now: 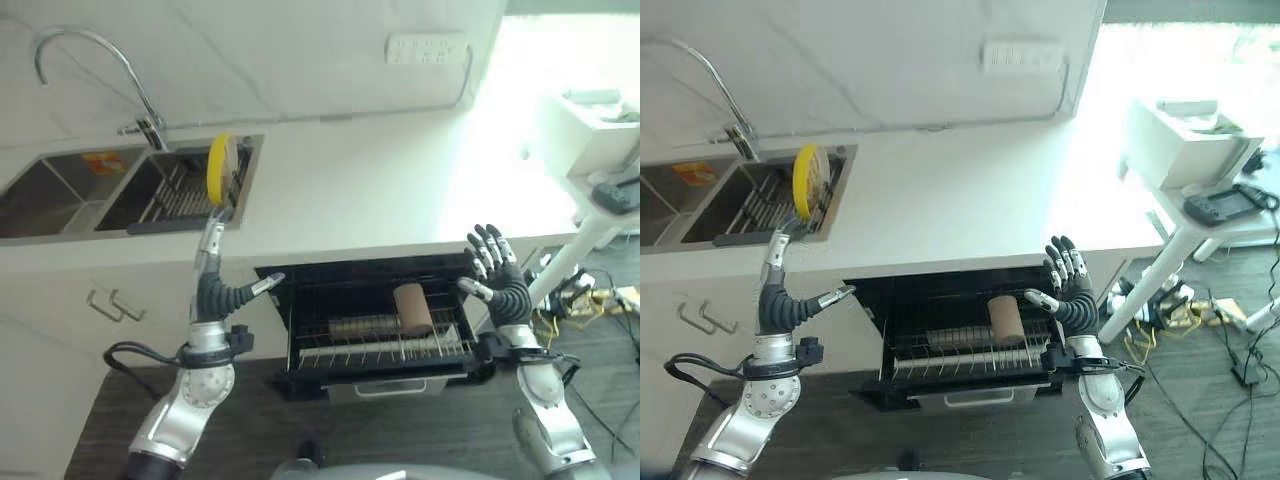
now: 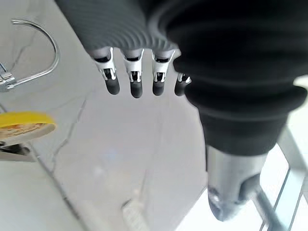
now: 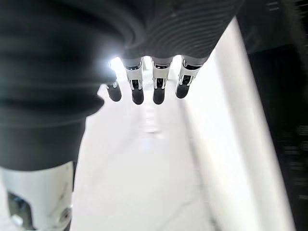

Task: Place the dishes in the dishwasher.

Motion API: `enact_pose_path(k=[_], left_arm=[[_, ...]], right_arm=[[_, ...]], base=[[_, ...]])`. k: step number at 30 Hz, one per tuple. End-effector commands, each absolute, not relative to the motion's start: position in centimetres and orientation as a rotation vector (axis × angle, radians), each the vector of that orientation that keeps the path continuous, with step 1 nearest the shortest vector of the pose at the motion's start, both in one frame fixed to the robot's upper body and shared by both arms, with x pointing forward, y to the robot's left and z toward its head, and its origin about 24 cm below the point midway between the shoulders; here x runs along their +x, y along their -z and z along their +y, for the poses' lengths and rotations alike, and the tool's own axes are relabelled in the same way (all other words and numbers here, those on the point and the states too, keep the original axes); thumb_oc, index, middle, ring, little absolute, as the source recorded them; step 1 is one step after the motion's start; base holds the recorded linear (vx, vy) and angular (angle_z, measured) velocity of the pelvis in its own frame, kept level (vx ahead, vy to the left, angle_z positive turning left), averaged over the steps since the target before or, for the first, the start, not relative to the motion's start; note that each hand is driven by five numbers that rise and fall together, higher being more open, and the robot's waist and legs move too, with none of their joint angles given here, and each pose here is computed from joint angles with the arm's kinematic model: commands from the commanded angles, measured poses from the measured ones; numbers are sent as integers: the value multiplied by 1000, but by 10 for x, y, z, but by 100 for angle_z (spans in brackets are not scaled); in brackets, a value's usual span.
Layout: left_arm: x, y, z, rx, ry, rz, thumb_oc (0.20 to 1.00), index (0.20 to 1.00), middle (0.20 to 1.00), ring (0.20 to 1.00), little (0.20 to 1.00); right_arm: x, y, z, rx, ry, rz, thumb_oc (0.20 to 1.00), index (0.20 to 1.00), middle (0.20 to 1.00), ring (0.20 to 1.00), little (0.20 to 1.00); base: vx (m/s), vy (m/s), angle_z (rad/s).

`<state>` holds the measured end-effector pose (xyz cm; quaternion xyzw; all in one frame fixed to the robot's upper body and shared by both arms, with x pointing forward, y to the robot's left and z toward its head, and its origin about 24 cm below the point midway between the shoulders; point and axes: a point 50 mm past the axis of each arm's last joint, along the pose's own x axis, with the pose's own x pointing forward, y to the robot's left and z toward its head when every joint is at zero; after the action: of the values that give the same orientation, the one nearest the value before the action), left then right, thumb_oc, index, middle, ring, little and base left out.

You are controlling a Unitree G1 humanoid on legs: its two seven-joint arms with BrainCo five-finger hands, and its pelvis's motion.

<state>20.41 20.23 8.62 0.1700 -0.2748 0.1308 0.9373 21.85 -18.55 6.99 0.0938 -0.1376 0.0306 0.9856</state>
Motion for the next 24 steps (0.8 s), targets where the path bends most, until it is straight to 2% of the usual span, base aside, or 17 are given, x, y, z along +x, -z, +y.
enact_pose_path(k=[1, 5, 10, 15, 16, 24], left_arm=[[211, -120, 211, 192, -162, -705, 1000, 1000, 1000, 1000, 1000], [224, -114, 207, -54, -21, -616, 1000, 1000, 1000, 1000, 1000], [226, -122, 210, -41, 17, -641, 1000, 1000, 1000, 1000, 1000], [230, -122, 208, -2, 26, -616, 1000, 1000, 1000, 1000, 1000], [272, -160, 173, 199, 152, -699, 1000, 1000, 1000, 1000, 1000], [262, -147, 194, 199, 38, -647, 1000, 1000, 1000, 1000, 1000]], right_arm=[[221, -113, -185, 272, -144, -522, 1000, 1000, 1000, 1000, 1000], [230, -131, -176, 172, -236, -610, 1000, 1000, 1000, 1000, 1000], [234, -144, -177, 126, -305, -663, 1000, 1000, 1000, 1000, 1000], [238, -138, -174, 135, -276, -615, 1000, 1000, 1000, 1000, 1000], [275, -168, -179, 246, -217, -734, 1000, 1000, 1000, 1000, 1000], [267, -158, -175, 272, -237, -664, 1000, 1000, 1000, 1000, 1000]], base=[[0, 0, 0], [0, 0, 0], [28, -33, 3], [2, -21, 12], [6, -33, 1], [21, -73, -7]])
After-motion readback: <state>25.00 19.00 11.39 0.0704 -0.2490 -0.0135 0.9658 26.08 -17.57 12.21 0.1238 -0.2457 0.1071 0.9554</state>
